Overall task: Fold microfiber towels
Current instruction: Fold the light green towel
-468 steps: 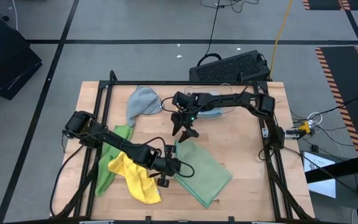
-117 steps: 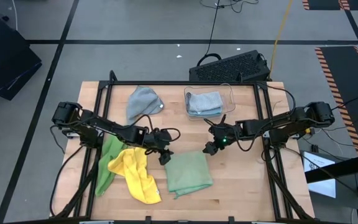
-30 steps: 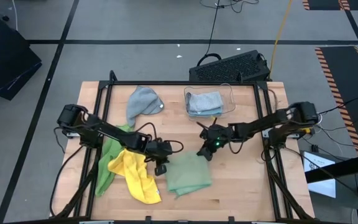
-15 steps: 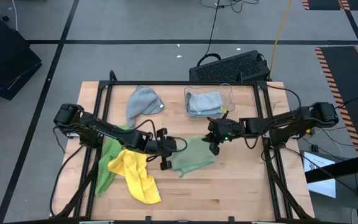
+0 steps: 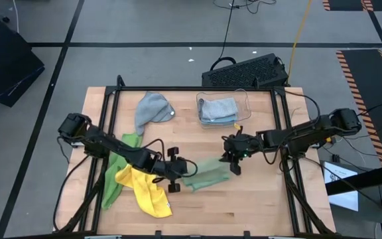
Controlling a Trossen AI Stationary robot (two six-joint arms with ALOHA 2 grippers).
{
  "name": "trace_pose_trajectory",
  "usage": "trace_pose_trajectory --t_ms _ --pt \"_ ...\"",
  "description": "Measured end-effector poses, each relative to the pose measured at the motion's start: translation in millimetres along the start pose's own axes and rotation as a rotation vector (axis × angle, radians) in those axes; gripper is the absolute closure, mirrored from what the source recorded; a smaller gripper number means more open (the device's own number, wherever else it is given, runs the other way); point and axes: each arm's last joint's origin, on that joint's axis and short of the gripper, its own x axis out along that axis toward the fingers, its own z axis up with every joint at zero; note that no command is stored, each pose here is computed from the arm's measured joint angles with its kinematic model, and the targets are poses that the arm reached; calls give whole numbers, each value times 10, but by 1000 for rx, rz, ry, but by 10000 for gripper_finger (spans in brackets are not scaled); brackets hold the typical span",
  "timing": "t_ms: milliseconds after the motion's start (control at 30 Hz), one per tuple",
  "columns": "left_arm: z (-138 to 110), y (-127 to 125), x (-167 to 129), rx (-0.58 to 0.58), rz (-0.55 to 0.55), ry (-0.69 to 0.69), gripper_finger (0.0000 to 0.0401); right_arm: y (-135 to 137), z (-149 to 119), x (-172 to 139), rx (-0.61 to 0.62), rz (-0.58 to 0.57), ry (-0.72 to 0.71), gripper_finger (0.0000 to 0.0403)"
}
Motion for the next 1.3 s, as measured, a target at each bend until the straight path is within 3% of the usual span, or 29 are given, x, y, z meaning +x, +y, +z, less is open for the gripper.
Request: trace_pose_trajectory --t_ms 100,433,700,867,933,1133,1200,1300 --pt "-7 -41 0 6 -23 -3 385 66 -69 13 -5 48 30 393" --pt "-25 -140 168 -64 -130 -23 365 158 -170 29 -38 57 50 378" --pt "-33 -166 214 -156 -218 6 275 259 -241 26 -22 155 120 269" --pt "87 -112 81 -227 -427 25 225 280 -286 5 38 236 207 204" --pt "158 -49 21 -277 -464 10 220 292 -283 -18 65 268 223 191" --pt "328 93 12 -325 -354 -175 247 340 -178 -156 211 292 145 195" --pt "322 116 133 -311 -292 -207 267 372 -85 -168 226 298 32 207" --pt "189 161 366 -305 -237 -143 297 421 69 -126 190 317 -159 232"
